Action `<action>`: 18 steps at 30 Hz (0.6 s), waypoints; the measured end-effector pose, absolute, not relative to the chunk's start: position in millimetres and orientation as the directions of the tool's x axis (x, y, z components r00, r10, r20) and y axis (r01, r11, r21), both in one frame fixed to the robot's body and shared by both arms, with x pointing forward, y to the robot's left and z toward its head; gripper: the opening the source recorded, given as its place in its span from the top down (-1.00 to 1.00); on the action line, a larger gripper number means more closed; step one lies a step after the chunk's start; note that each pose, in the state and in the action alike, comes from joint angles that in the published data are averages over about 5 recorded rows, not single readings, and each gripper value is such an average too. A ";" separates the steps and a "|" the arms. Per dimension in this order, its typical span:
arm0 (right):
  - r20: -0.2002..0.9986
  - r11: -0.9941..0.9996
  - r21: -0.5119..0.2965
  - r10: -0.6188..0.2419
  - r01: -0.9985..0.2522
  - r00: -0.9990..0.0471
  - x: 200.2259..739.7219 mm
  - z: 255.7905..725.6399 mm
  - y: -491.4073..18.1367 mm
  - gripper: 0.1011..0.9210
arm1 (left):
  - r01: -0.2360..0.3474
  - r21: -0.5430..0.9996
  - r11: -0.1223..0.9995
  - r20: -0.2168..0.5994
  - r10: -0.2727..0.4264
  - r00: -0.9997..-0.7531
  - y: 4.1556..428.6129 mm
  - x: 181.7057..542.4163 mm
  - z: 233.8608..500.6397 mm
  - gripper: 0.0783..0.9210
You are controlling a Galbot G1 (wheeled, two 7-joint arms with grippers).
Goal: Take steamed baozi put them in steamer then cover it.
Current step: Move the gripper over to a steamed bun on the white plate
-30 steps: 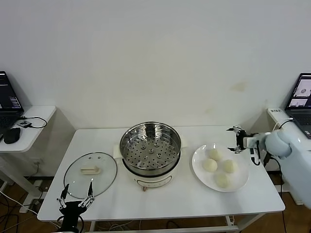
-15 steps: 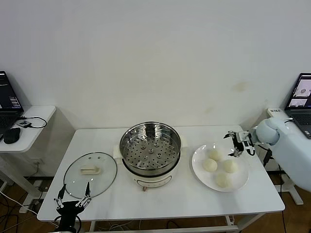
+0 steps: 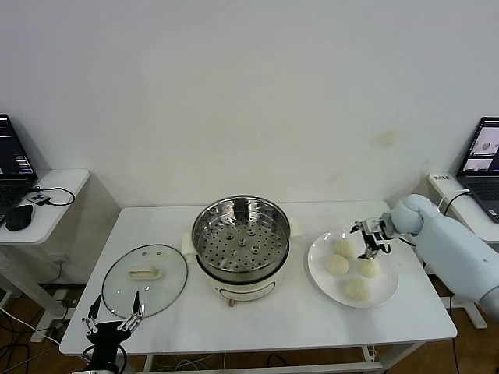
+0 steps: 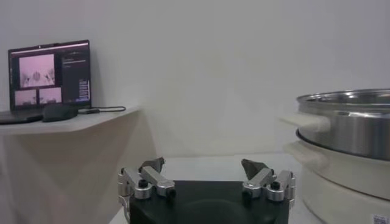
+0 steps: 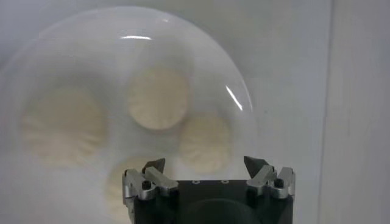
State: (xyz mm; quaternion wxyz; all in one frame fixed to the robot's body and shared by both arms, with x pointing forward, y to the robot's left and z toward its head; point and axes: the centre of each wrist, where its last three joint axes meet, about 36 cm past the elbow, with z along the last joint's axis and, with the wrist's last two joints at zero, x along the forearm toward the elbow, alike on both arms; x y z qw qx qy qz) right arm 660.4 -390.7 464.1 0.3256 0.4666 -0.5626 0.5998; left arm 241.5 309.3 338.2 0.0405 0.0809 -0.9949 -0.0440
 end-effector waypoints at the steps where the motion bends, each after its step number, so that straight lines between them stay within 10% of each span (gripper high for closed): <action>1: 0.927 -0.156 -0.369 -0.131 -0.916 -0.351 661.1 462.1 -389.9 -0.65 | -0.158 0.094 0.983 0.074 -0.165 -0.983 309.3 241.5 337.9 -0.77; 18: 0.931 -0.154 -0.362 -0.105 -0.919 -0.349 671.5 444.7 -377.8 -0.45 | -0.166 0.091 0.982 0.071 -0.173 -0.982 309.4 241.7 336.7 -0.77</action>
